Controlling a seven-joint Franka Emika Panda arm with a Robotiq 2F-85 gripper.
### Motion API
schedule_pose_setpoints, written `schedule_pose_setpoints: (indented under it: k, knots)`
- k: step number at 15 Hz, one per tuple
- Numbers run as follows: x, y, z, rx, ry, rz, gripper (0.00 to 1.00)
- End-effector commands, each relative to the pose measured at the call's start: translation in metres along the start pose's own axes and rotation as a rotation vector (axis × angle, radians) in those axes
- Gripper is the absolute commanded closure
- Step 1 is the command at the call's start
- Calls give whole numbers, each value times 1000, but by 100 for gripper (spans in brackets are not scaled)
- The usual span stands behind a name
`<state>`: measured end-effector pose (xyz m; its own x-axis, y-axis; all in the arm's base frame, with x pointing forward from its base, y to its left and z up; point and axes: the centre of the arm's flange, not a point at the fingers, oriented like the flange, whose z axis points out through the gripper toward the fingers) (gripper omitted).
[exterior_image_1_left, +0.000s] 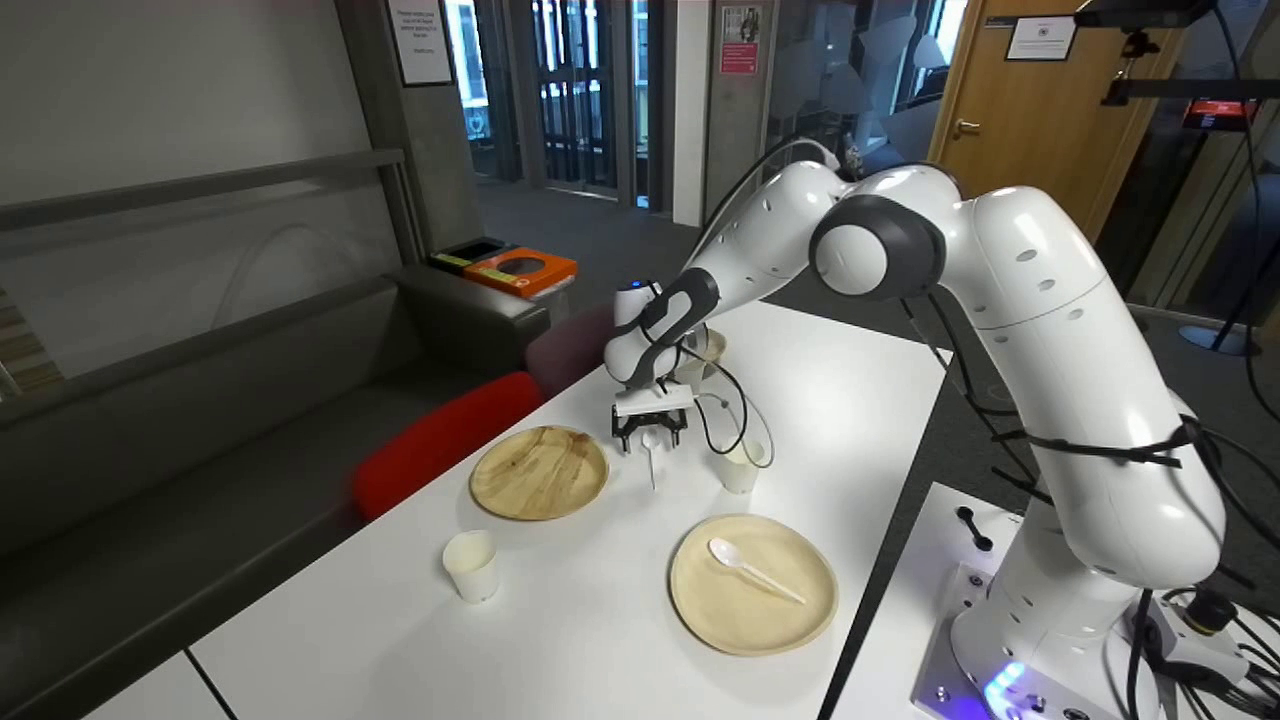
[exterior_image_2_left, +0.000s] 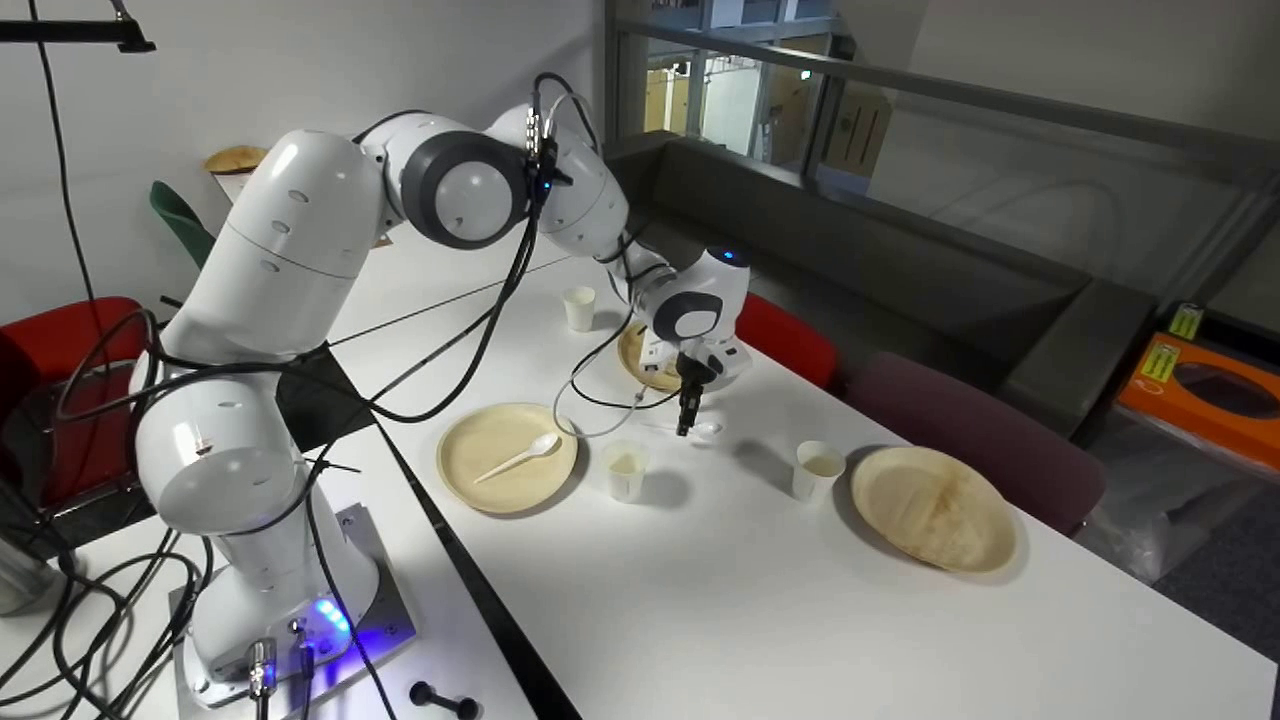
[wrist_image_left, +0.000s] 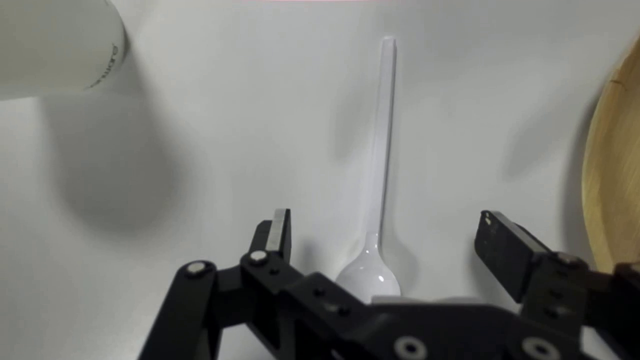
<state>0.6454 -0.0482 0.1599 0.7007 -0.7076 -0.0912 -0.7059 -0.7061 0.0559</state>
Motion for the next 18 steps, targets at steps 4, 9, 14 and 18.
schedule_pose_setpoints:
  k: [4, 9, 14, 18]
  knots:
    - [4, 10, 3, 28, 2, 26, 0]
    - [9, 14, 11, 36, 4, 35, 0]
    - [10, 15, 12, 36, 7, 36, 38]
    - [10, 16, 11, 36, 11, 35, 67]
